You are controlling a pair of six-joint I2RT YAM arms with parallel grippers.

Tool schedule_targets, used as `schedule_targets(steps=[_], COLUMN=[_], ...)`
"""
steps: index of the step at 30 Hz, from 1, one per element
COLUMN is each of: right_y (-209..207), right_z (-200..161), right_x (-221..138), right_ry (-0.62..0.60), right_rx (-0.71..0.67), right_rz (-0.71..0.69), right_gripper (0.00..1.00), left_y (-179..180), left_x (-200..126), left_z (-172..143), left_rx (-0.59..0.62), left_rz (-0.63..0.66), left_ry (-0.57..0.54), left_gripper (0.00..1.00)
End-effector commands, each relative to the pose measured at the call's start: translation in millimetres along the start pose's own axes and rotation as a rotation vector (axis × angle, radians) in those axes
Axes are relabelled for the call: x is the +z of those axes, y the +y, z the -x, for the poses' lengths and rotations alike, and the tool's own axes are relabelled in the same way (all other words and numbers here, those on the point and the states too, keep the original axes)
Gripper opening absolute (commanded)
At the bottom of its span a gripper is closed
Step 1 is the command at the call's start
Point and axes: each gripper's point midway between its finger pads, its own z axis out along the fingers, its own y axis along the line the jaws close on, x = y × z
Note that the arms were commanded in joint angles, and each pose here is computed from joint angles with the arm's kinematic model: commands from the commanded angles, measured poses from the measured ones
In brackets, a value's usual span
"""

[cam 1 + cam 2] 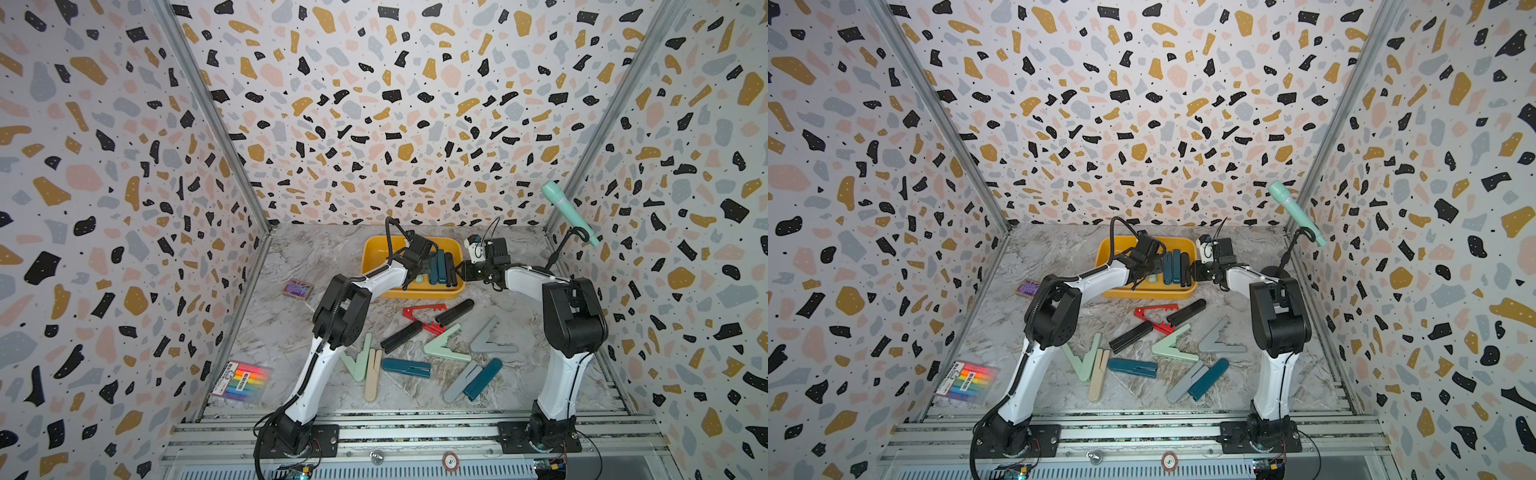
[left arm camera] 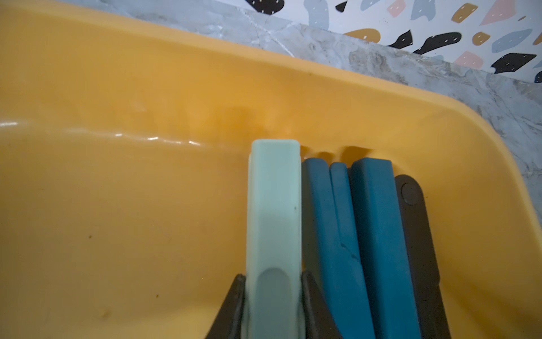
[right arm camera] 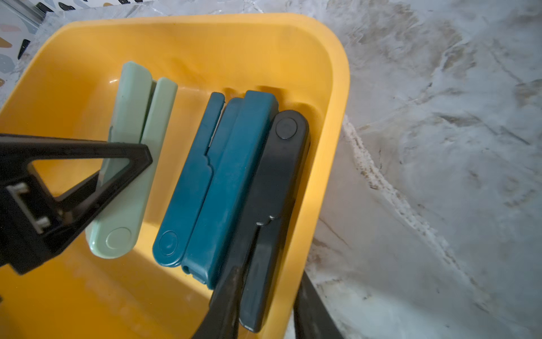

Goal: Put the pruning pliers into the storage box
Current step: Place the pruning pliers in the storage box.

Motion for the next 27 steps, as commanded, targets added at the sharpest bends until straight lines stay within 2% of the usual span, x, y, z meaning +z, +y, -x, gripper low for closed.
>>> schedule_targets(steps=[1, 8, 15, 22, 27], right_y=[2, 1, 0, -2, -4], right_z=[10, 11, 13, 9, 10], right_x=[-2, -2, -2, -1, -2], right_ry=[-0.021, -0.018, -0.020, -0.011, -0.011], right_rx=[-0.023, -0.027, -0.023, -0.021, -0.020], right_rz=[-0.008, -0.013, -0.021, -0.029, -0.037], right_gripper=[0.32, 0.32, 0.32, 0.32, 0.32], left_y=[3, 7, 5, -11, -19], left_x=[11, 29, 35, 32, 30], left_z=[4, -6, -9, -8, -7], left_rx=[0.025, 0.076, 0.068, 0.071, 0.051], left_rz=[0.015, 0.057, 0.051, 0.007, -0.023], left_ry=[-0.016, 0.027, 0.035, 0.033, 0.033], left_gripper=[0.07, 0.09, 0.13, 0.31, 0.39])
